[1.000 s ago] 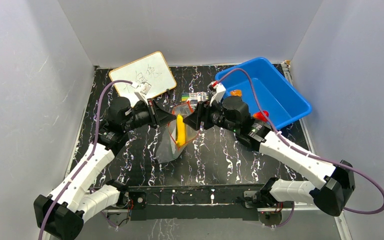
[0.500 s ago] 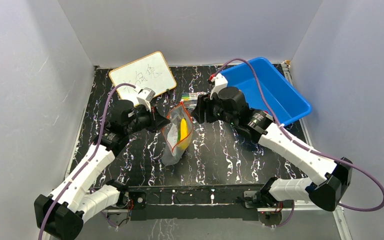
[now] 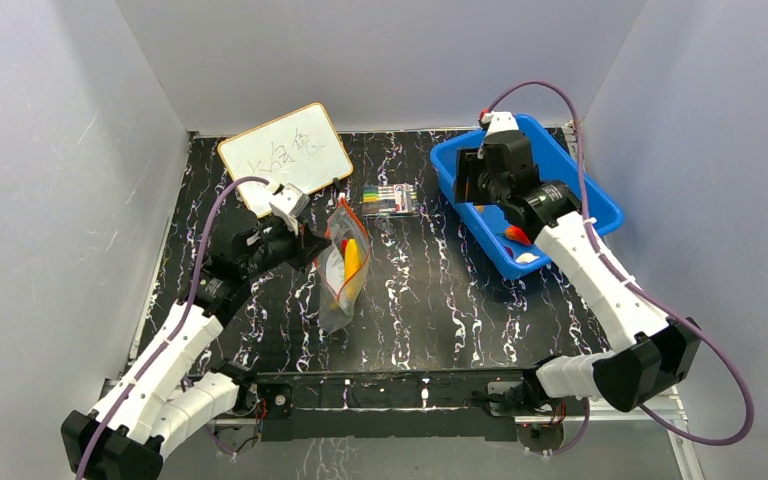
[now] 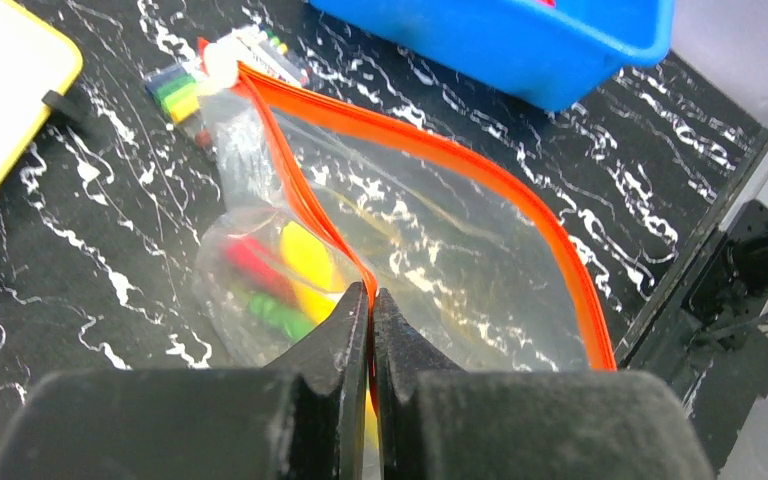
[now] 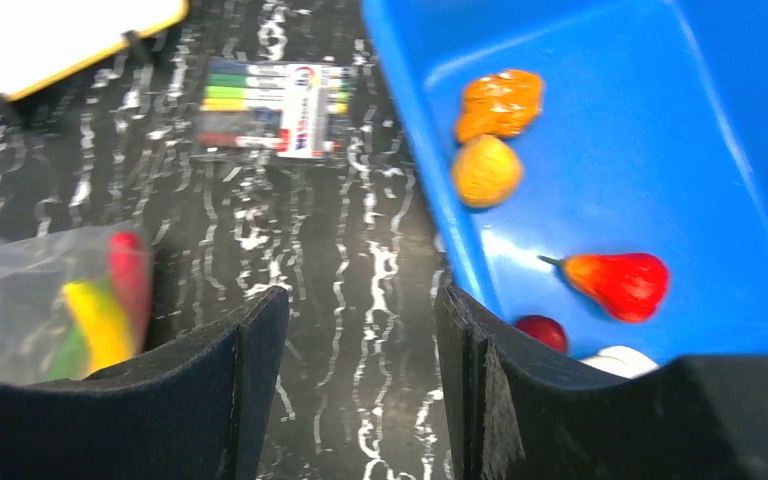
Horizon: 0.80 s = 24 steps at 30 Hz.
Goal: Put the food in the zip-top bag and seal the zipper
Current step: Pick up the fake fruit from the bin.
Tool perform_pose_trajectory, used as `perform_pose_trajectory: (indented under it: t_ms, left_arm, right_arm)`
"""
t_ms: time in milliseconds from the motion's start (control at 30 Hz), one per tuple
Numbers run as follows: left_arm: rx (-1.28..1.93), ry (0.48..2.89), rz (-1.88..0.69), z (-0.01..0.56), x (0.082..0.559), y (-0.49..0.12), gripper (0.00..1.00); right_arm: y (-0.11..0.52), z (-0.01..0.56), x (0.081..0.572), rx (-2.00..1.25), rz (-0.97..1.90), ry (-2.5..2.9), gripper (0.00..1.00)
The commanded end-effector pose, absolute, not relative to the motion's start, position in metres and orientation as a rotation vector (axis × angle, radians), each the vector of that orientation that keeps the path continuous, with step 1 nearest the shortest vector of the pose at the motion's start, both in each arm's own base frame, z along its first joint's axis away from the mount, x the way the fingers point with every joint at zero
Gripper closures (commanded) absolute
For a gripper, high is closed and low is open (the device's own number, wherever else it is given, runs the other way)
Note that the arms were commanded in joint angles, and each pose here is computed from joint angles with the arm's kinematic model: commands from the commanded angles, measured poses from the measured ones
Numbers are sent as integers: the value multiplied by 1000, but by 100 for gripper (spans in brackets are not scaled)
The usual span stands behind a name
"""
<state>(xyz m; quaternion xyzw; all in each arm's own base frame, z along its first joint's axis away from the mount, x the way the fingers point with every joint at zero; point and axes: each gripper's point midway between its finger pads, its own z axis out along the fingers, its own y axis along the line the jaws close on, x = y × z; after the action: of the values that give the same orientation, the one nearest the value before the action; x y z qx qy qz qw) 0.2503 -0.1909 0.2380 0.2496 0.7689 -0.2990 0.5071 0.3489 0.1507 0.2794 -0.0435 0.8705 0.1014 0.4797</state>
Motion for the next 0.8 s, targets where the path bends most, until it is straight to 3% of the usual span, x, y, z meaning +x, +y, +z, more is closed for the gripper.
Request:
perform_pose_trajectory:
  t_ms: [0, 333, 633, 767]
  left_arm:
    - [661, 1852, -743, 220, 237, -191, 100]
    - [680, 1841, -770, 206, 230, -195, 100]
    - [682, 1878, -741, 195, 228, -193, 100]
    - [687, 1878, -745, 195, 227, -194, 100]
  right_arm:
    - [112, 292, 368, -60, 101, 2106, 47]
    - [49, 221, 408, -38, 51, 2307, 45]
    - [-21, 154, 412, 123, -170, 2540, 41]
    - [-39, 131, 406, 287, -160, 2579, 32]
